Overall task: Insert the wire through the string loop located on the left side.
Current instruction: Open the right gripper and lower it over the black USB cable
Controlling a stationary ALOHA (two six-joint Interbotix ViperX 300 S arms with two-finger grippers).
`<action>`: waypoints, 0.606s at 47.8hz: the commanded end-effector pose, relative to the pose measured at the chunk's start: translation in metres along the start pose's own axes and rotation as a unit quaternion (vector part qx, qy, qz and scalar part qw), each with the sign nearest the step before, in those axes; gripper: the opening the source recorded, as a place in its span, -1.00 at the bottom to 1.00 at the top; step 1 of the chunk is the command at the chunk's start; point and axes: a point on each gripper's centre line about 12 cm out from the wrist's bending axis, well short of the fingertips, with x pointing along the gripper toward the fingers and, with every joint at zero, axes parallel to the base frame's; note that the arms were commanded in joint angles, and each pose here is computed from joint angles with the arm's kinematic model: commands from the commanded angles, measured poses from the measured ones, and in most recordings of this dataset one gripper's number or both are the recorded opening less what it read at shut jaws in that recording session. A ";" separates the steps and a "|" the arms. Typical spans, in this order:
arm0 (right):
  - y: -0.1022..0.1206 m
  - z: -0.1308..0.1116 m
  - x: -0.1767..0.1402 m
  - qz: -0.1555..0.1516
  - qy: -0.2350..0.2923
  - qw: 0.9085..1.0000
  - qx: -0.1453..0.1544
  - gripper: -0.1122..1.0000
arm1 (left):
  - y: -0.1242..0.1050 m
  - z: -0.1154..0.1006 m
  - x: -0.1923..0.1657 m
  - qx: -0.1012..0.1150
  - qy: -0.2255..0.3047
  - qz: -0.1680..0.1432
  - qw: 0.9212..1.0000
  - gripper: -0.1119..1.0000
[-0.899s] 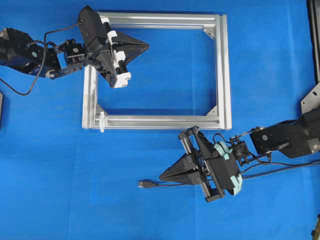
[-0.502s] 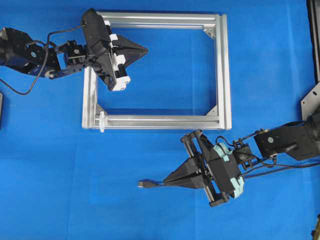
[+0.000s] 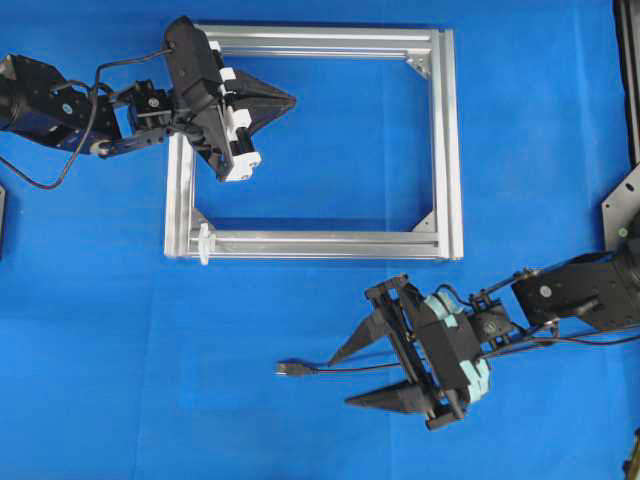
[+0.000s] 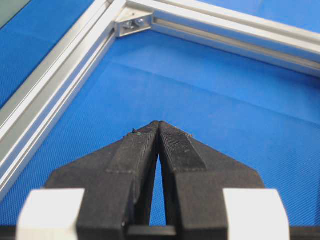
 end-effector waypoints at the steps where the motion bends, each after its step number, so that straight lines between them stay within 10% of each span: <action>1: 0.001 0.017 0.000 -0.002 -0.024 1.000 0.006 0.52 | -0.001 0.017 0.000 0.000 -0.025 -0.002 1.000 -0.79; 6: 0.001 0.018 0.000 -0.003 -0.025 1.000 0.006 0.85 | -0.001 0.018 -0.001 0.000 -0.025 -0.002 1.000 -0.79; 29: -0.006 -0.006 0.011 -0.027 0.025 0.999 0.031 0.85 | -0.001 0.018 -0.001 0.000 -0.025 -0.002 1.000 -0.79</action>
